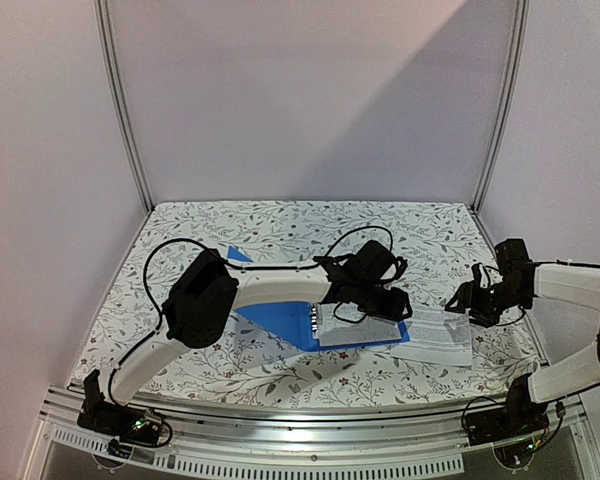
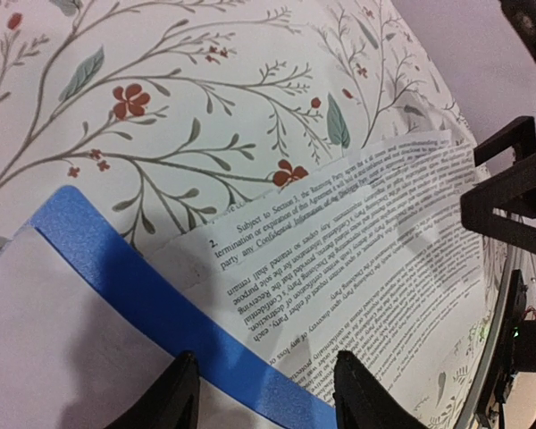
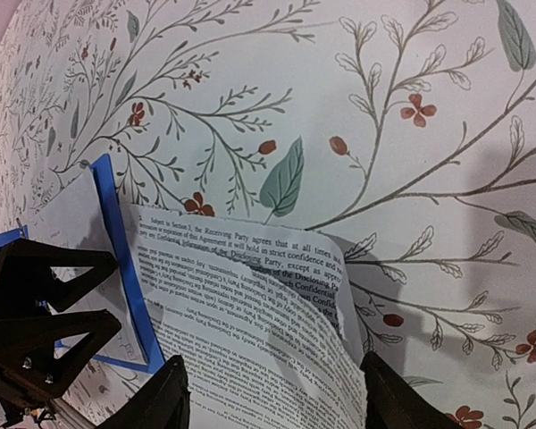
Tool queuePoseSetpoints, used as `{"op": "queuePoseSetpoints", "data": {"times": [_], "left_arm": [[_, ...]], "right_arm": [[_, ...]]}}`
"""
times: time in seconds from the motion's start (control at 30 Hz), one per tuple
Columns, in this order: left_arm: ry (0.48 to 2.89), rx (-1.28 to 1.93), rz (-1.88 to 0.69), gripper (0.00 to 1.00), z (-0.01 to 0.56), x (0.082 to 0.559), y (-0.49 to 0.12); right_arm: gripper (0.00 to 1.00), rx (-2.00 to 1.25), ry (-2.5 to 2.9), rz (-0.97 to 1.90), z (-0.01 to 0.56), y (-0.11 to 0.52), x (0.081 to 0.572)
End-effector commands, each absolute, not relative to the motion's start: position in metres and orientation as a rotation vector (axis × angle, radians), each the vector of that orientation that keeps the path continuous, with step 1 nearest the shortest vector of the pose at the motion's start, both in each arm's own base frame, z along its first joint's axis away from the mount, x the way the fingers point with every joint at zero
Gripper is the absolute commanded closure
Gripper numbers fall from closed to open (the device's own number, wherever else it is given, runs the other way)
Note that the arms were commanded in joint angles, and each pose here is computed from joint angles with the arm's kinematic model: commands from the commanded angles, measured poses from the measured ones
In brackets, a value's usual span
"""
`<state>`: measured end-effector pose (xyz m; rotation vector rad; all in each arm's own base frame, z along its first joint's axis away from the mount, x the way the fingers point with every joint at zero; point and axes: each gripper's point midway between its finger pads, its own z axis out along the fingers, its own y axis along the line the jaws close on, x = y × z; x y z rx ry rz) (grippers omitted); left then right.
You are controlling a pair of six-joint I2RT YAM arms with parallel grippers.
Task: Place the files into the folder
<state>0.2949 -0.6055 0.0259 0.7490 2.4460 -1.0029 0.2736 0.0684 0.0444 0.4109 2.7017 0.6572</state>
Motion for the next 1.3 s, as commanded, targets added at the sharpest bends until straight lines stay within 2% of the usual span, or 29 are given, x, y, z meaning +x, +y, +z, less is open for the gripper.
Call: {"op": "queuePoseSetpoints", "data": {"times": [0.0, 0.27, 0.67, 1.27], "left_arm": [[2.507, 0.731, -0.942, 0.48, 0.012, 0.299, -0.59], [2.507, 0.73, -0.943, 0.48, 0.012, 0.299, -0.589], [2.508, 0.731, -0.938, 0.48, 0.012, 0.299, -0.587], [2.514, 0.727, -0.94, 0.48, 0.01, 0.298, -0.586]], "right_arm": [[0.37, 0.426, 2.679, 0.665, 0.052, 0.069, 0.268], [0.36, 0.444, 2.686, 0.733, 0.048, 0.079, 0.26], [0.37, 0.374, 2.742, 0.566, 0.052, 0.078, 0.249], [0.41, 0.349, 2.747, 0.653, 0.06, 0.097, 0.245]]}}
